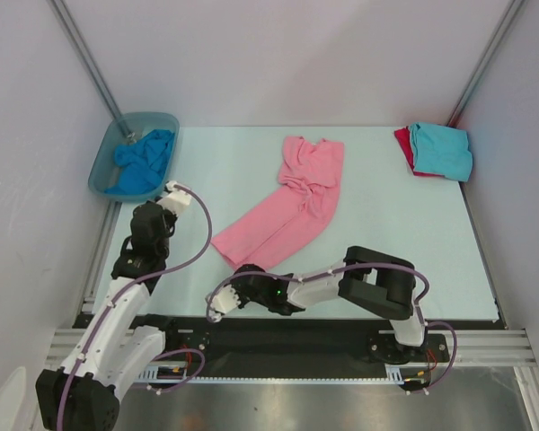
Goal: Fold and stack the t-shirts
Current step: Fold the tshirt
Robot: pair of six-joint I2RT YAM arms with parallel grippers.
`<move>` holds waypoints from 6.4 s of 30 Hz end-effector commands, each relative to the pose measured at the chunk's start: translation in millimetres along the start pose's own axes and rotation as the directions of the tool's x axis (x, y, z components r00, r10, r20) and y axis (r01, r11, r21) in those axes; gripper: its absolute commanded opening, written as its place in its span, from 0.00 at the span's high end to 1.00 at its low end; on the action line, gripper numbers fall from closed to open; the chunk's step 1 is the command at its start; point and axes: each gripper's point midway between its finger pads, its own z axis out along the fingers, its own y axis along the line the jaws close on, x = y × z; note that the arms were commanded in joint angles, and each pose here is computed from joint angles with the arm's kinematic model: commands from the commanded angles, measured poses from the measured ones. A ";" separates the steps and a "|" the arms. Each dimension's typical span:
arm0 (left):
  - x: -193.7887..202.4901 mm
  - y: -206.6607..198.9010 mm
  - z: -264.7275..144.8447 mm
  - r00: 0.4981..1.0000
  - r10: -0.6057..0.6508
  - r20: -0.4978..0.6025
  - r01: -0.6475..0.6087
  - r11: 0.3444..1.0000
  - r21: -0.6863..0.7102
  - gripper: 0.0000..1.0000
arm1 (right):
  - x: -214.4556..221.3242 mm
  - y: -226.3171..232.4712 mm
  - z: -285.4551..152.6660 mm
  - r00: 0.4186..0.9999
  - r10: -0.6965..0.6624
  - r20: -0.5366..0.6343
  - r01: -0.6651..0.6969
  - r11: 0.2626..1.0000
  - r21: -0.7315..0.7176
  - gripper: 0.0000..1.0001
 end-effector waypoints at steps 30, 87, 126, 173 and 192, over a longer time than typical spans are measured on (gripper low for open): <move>-31.3 -3.8 15.8 0.997 0.076 0.032 -0.079 0.990 0.115 1.00 | 75.3 83.1 -196.1 0.923 0.276 -0.268 -0.382 0.734 -0.561 1.00; -27.9 -236.4 -125.4 0.846 0.197 0.495 -0.533 0.307 0.789 0.00 | 100.4 -16.2 -220.8 0.571 0.821 -0.027 -0.815 0.561 -0.146 0.00; -84.5 -234.1 -94.7 0.779 0.232 0.583 -0.549 0.701 0.455 0.00 | 212.2 -6.5 -265.7 0.683 0.666 -0.301 -0.603 0.746 0.282 0.00; -190.0 -252.3 -112.7 0.464 0.244 0.852 -0.782 0.565 0.264 0.05 | 180.0 -60.3 -241.9 0.707 0.654 -0.271 -0.697 0.709 -0.107 0.00; -77.7 -296.4 -157.0 0.609 0.051 0.792 -0.744 0.385 0.547 0.04 | 123.4 50.6 -239.5 0.671 0.704 -0.235 -0.727 0.560 -0.398 0.00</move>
